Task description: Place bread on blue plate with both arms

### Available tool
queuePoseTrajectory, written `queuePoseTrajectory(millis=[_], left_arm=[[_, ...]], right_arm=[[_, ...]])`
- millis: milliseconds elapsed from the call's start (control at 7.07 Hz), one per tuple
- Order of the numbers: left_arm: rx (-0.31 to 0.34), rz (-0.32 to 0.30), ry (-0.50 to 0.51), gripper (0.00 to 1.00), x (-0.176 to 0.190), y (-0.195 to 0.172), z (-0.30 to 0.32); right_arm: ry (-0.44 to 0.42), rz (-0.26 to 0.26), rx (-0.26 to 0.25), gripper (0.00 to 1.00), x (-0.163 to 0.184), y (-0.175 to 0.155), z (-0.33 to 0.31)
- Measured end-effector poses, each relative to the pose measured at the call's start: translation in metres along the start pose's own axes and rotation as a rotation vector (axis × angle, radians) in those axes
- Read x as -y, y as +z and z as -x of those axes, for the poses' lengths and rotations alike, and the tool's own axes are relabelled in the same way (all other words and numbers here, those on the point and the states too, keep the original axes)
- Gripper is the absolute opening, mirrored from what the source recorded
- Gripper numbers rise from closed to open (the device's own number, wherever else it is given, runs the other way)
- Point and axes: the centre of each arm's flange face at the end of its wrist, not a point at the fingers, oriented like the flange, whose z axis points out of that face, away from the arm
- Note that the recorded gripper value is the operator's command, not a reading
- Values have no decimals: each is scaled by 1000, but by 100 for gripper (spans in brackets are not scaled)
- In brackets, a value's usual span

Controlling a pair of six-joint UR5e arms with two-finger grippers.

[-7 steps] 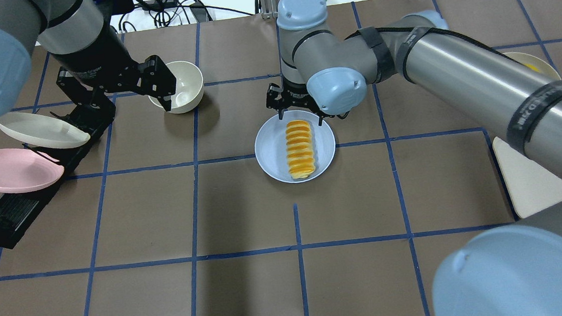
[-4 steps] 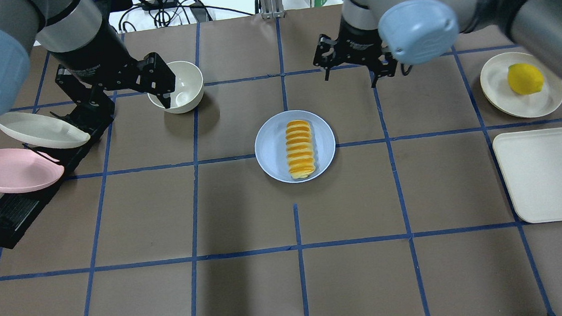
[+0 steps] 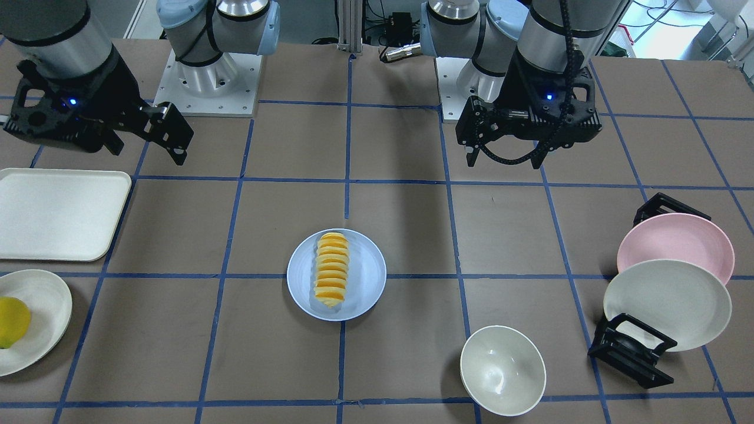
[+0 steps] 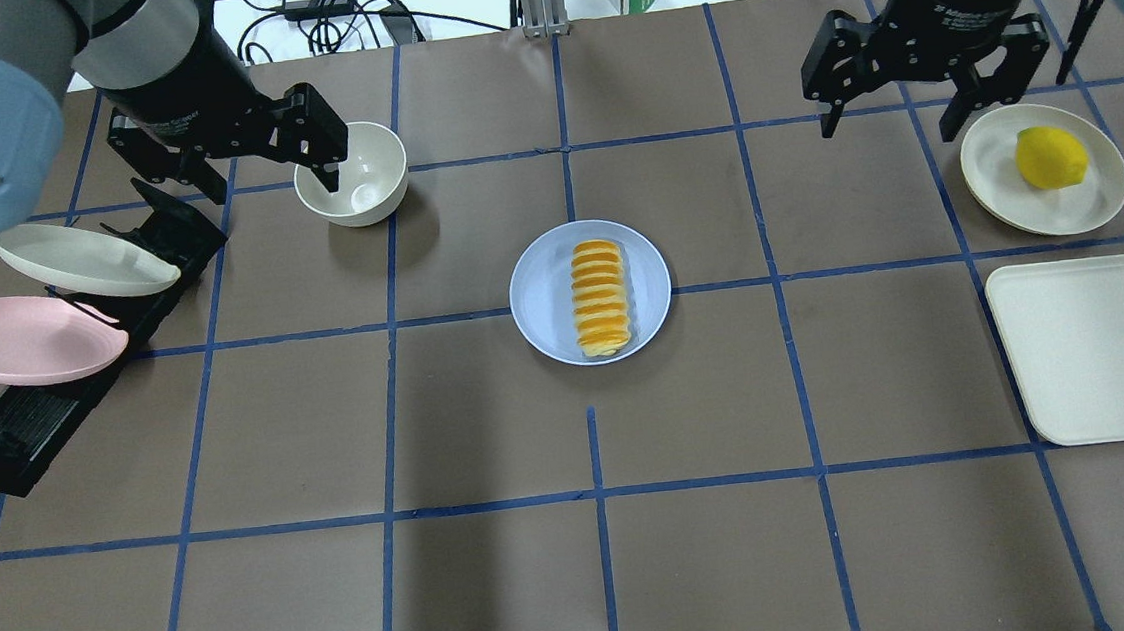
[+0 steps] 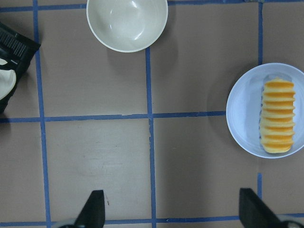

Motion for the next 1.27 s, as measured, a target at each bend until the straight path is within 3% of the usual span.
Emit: queuePoseTrajectory(millis=[1274], left_arm=[[3,-2,-6,100,0,0,0]], right_arm=[[-52,40,-1,100,-23,16,23]])
